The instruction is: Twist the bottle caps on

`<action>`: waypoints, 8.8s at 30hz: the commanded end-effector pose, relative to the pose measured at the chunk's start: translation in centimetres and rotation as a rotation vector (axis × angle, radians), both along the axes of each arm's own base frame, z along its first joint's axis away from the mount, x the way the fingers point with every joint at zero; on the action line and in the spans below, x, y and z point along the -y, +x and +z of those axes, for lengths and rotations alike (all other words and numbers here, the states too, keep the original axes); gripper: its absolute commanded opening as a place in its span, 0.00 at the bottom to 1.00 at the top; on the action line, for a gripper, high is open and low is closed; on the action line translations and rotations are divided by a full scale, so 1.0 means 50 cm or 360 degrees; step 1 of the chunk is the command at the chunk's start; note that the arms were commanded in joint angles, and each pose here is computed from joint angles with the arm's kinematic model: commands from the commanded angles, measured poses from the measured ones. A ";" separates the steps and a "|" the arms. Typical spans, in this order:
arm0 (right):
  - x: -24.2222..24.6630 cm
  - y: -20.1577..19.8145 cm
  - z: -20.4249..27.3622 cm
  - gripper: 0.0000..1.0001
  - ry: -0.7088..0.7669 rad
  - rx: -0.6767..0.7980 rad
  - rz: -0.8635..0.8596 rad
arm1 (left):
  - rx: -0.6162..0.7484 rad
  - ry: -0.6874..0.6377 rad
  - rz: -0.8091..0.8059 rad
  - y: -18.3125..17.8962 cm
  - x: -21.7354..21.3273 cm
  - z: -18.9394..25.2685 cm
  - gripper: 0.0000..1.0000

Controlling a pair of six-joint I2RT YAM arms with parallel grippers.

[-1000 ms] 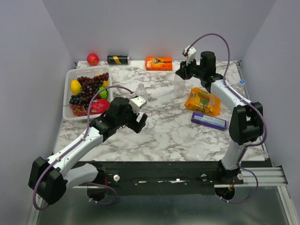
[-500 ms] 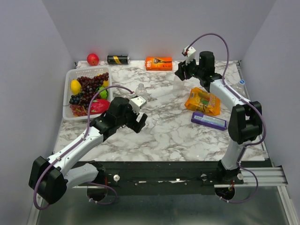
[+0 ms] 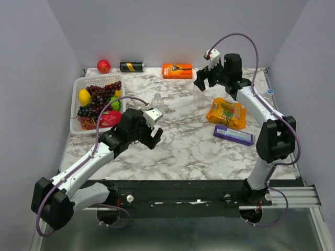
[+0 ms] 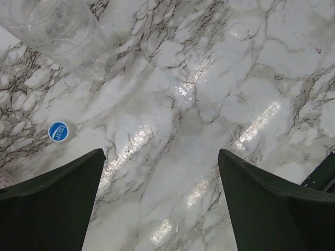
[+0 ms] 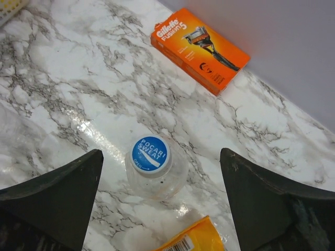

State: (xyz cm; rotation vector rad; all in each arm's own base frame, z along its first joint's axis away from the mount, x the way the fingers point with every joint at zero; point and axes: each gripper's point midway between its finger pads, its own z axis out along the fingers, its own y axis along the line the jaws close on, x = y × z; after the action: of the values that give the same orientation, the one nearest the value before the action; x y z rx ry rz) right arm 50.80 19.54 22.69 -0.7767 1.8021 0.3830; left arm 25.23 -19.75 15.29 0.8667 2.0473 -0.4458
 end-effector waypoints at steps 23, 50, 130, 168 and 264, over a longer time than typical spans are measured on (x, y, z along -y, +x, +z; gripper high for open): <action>-0.416 -0.171 0.084 0.94 0.0264 0.0140 0.0647 | 0.0221 -0.0140 0.0630 0.040 -0.245 0.139 0.99; -0.436 -0.177 -0.020 0.17 0.0171 0.0035 0.0776 | 0.0175 -0.0330 0.0314 0.061 -0.165 0.100 0.99; -0.479 -0.185 -0.066 0.73 0.0024 -0.0592 0.0540 | 0.0498 -0.0553 0.1214 0.075 -0.358 0.273 0.00; -0.653 -0.228 -0.363 0.59 -0.0237 -0.0652 0.0159 | 0.0367 -0.0660 0.1318 0.045 -0.371 0.242 0.00; -0.204 -0.362 -0.316 0.82 -0.0647 -0.0621 0.0682 | 0.0228 -0.0817 0.0534 0.113 -0.226 0.230 0.27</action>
State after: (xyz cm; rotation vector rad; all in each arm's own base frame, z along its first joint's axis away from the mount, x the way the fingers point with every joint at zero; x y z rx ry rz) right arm 26.38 26.96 2.83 -1.4870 2.3659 0.4376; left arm 30.23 -7.24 23.64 0.1026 1.8720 -0.6393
